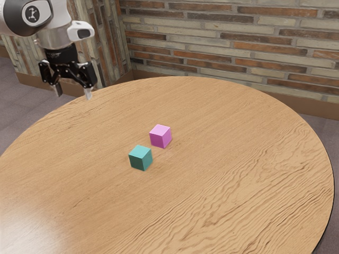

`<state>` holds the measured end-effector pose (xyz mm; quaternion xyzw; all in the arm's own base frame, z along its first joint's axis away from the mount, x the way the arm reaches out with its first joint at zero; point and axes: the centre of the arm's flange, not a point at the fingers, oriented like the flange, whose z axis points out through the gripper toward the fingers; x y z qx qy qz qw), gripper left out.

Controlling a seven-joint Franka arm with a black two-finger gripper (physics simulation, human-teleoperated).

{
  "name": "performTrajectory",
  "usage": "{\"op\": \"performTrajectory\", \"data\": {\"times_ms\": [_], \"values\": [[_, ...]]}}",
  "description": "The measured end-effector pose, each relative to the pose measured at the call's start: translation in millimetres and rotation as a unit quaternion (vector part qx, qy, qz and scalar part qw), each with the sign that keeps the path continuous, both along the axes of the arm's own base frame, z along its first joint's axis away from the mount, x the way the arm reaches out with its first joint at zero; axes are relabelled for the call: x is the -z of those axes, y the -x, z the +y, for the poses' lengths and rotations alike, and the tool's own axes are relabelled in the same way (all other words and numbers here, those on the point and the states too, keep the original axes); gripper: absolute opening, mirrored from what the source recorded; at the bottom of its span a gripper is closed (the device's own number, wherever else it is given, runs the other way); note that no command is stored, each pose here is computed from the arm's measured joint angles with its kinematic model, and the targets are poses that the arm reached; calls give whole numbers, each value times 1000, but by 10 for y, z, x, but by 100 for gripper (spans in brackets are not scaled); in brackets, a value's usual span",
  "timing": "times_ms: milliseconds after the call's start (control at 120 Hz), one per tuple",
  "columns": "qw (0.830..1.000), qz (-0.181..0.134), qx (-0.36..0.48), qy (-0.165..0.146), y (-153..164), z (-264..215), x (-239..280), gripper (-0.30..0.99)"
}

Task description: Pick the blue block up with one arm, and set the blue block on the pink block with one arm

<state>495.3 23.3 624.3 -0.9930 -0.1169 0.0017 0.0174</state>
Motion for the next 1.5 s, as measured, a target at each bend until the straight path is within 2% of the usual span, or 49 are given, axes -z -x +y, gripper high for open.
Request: {"op": "performTrajectory", "data": {"times_ms": [133,233,358,567,758,942,1150,1250,1500], "values": [[1000,-10,24,-1,-50,-139,0,69],[999,-13,40,-14,-160,-205,87,69],[999,8,30,-18,-460,-51,657,69],[1000,-9,12,-8,-1017,129,1572,69],[999,-31,15,6,-1311,19,2099,69],[999,-39,18,21,-1473,-101,2563,69],[998,-53,18,27,-1573,-5,2834,69],[997,-62,29,29,-1739,-21,2967,69],[996,-65,49,34,-1906,4,3237,69]]}}
